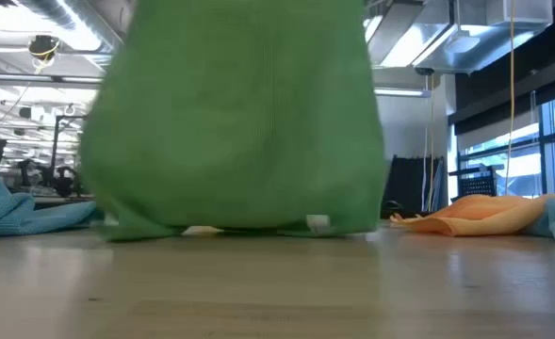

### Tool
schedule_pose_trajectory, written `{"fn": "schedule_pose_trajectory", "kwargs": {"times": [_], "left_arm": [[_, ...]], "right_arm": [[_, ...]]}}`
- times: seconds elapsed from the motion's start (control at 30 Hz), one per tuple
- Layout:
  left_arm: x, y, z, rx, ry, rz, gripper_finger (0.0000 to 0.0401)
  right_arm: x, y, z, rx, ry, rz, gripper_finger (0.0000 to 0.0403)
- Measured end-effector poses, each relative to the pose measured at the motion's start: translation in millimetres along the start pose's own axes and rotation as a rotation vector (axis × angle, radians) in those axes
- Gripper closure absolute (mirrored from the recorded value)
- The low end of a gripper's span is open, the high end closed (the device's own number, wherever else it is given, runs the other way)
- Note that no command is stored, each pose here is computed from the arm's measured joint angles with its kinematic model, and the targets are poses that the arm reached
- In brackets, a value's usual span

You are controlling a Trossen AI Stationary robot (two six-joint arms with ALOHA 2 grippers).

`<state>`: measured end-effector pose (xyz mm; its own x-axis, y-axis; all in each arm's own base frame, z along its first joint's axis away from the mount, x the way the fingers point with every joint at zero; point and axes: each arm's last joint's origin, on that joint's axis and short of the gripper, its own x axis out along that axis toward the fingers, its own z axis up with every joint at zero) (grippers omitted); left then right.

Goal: Fold microfiber towels
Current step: Fold the green towel

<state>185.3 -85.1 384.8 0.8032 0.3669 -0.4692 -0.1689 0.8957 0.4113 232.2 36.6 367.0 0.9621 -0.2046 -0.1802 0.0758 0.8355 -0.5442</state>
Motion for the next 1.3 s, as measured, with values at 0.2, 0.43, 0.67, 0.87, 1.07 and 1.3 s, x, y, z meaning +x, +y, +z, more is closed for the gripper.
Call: {"fn": "schedule_pose_trajectory", "kwargs": {"times": [0.2, 0.43, 0.67, 0.87, 1.07, 1.3], "left_arm": [[-18, 74, -12, -0.07, -0.024, 0.217, 0.0401], [-41, 119, -25, -0.096, -0.057, 0.397, 0.0401], [-43, 118, -32, -0.138, -0.073, 0.216, 0.0401], [-10, 91, -26, -0.102, 0.024, 0.014, 0.0401], [26, 61, -16, -0.018, 0.115, -0.089, 0.0401], [55, 14, -9, -0.07, 0.219, -0.266, 0.0401]], "right_arm": [[0, -65, -12, 0.06, 0.043, -0.126, 0.0403], [-9, -123, -16, 0.101, 0.001, -0.219, 0.0403], [-13, -127, -15, 0.156, -0.026, -0.13, 0.0403], [2, -96, -30, 0.178, 0.021, 0.001, 0.0403], [23, -69, -51, 0.275, 0.021, 0.17, 0.0384], [63, -41, -85, 0.282, 0.113, 0.247, 0.0304]]}}
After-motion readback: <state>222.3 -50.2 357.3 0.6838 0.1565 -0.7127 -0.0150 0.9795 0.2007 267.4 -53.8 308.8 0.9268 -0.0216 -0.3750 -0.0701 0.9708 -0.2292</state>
